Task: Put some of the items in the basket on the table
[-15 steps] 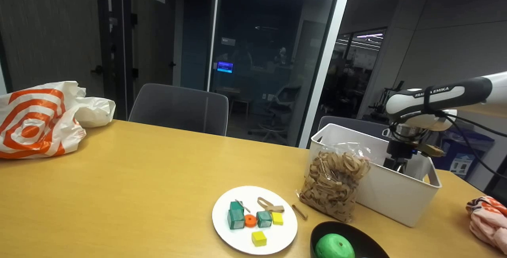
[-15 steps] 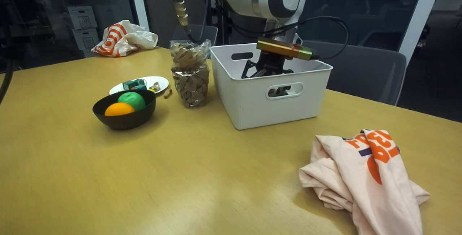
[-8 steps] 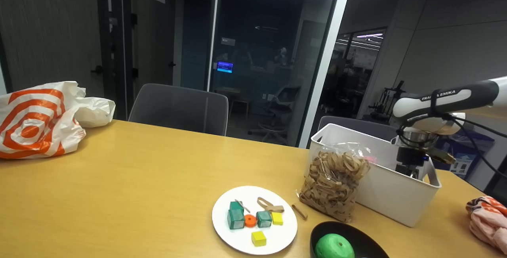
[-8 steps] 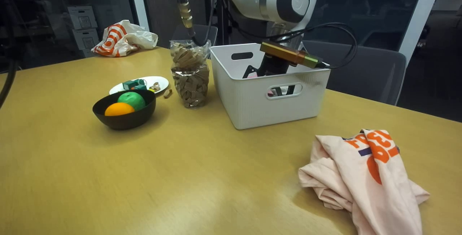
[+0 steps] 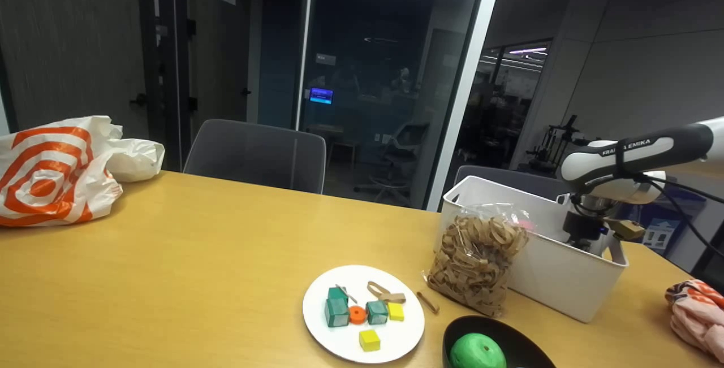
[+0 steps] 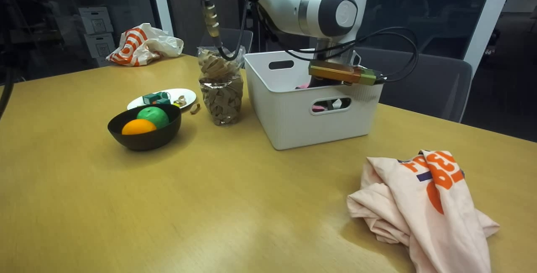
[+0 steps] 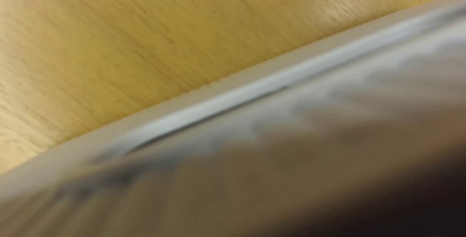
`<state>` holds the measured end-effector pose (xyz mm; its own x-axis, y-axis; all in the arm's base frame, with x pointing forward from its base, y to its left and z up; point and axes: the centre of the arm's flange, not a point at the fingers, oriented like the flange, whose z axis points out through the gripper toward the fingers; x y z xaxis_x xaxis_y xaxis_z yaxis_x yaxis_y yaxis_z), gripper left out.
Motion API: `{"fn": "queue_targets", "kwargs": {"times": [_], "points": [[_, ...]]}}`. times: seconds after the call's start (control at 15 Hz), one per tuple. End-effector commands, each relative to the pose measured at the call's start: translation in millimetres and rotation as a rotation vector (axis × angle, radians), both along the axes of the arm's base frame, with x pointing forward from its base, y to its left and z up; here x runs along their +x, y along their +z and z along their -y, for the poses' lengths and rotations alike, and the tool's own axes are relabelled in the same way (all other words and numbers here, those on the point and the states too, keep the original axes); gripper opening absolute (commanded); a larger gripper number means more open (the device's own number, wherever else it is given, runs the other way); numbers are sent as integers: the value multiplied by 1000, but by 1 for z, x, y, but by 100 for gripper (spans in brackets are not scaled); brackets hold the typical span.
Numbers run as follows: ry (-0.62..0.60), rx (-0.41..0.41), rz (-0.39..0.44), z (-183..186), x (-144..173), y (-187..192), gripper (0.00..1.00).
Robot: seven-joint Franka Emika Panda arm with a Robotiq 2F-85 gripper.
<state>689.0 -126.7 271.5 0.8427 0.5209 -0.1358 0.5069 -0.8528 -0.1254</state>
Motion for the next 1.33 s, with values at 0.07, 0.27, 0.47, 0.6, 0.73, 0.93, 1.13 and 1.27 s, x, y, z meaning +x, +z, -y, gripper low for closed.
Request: {"fn": "queue_targets", "kwargs": {"times": [0.07,0.27,0.47,0.6,0.73,0.93,1.13,1.27], "points": [[1,-41,121,-5,-13,1,26],[13,-86,227,-3,-10,15,6],[4,-77,317,-2,-10,36,1],[-2,-71,377,0,-11,54,5],[-14,-56,438,3,-12,82,6],[-34,-42,507,7,-14,117,6],[-47,-33,548,8,-18,143,6],[-53,-9,569,9,-21,159,6]]}}
